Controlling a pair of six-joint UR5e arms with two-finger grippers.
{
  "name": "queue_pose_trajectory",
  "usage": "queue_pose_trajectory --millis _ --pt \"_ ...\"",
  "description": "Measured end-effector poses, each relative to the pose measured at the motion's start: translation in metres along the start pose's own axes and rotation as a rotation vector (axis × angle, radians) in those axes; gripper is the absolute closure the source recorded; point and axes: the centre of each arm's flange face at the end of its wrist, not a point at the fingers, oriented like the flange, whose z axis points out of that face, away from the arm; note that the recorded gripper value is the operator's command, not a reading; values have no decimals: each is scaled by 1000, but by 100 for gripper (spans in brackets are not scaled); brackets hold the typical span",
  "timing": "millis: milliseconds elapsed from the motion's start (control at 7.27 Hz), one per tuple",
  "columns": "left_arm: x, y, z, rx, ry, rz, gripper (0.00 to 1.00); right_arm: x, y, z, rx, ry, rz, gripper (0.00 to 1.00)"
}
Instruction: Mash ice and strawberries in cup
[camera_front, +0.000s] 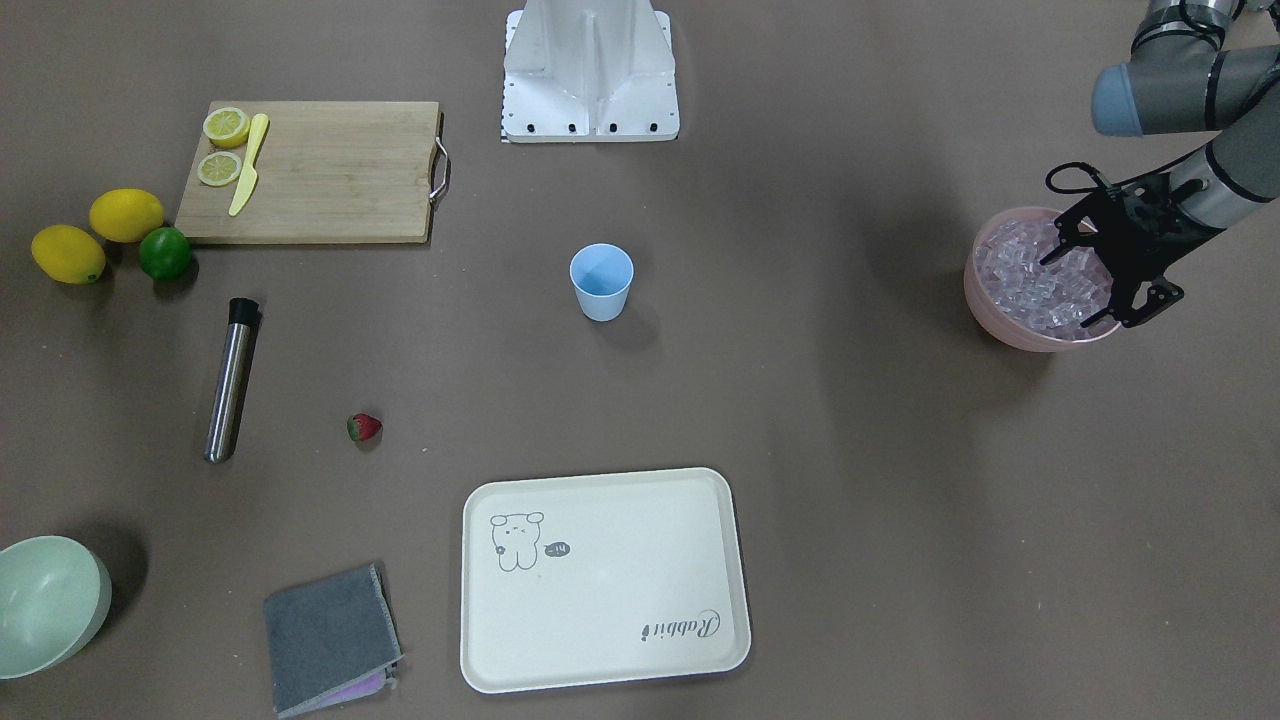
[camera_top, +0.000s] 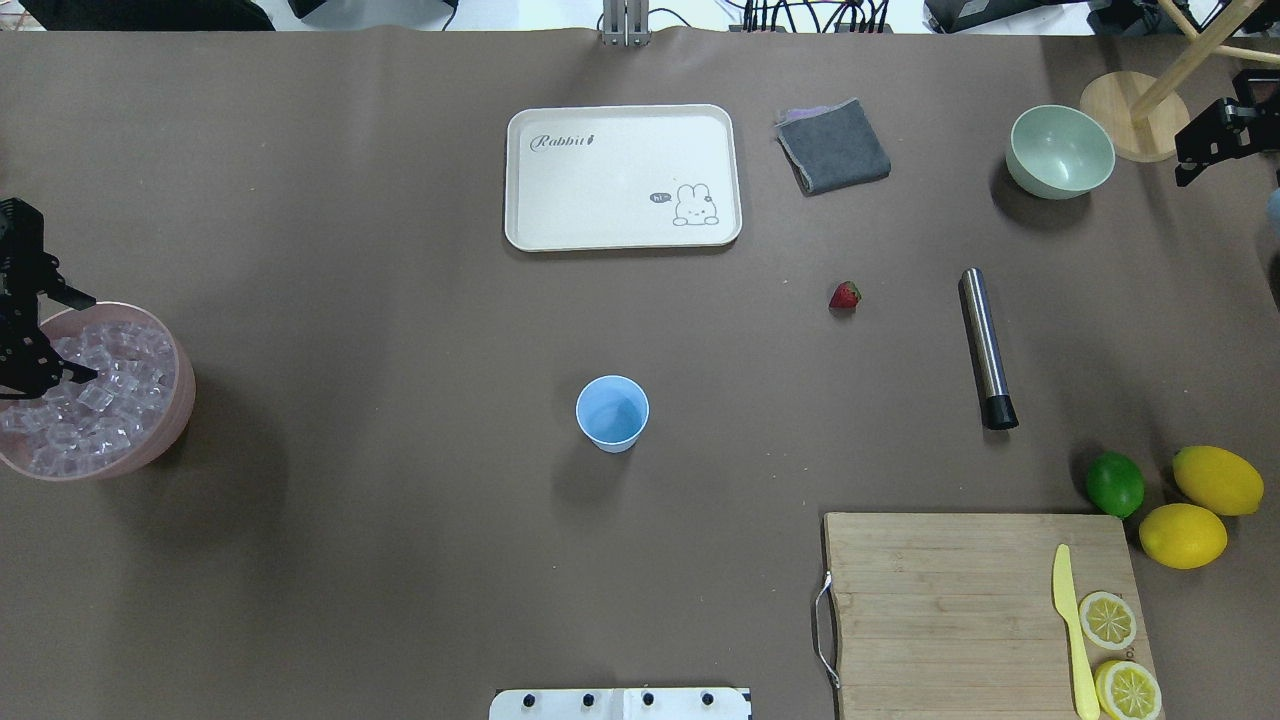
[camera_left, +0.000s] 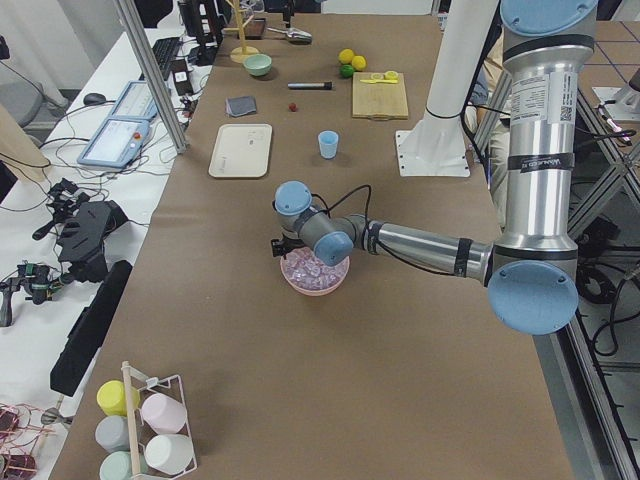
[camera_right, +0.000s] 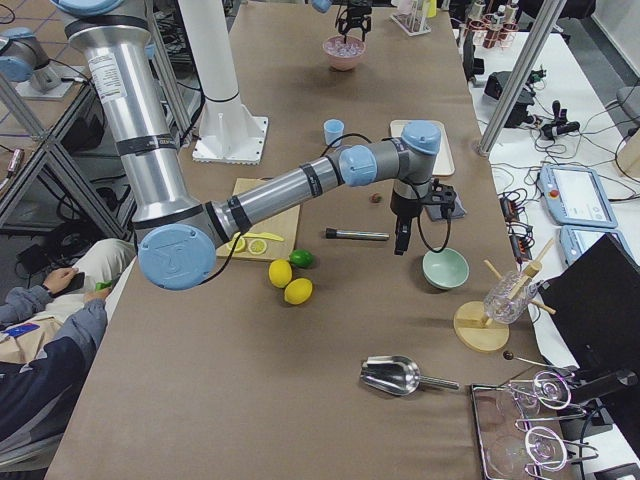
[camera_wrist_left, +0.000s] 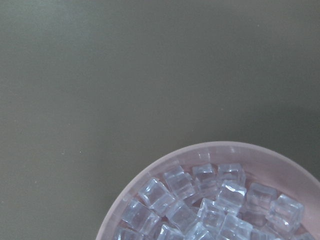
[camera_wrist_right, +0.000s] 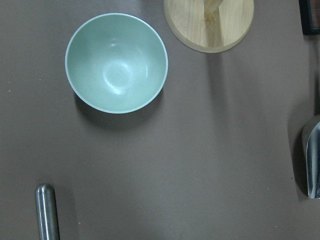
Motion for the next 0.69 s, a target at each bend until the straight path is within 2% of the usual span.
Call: queue_pose_trajectory --millis 688 --pt "25 3 33 -31 59 67 6 14 13 1 23 49 1 0"
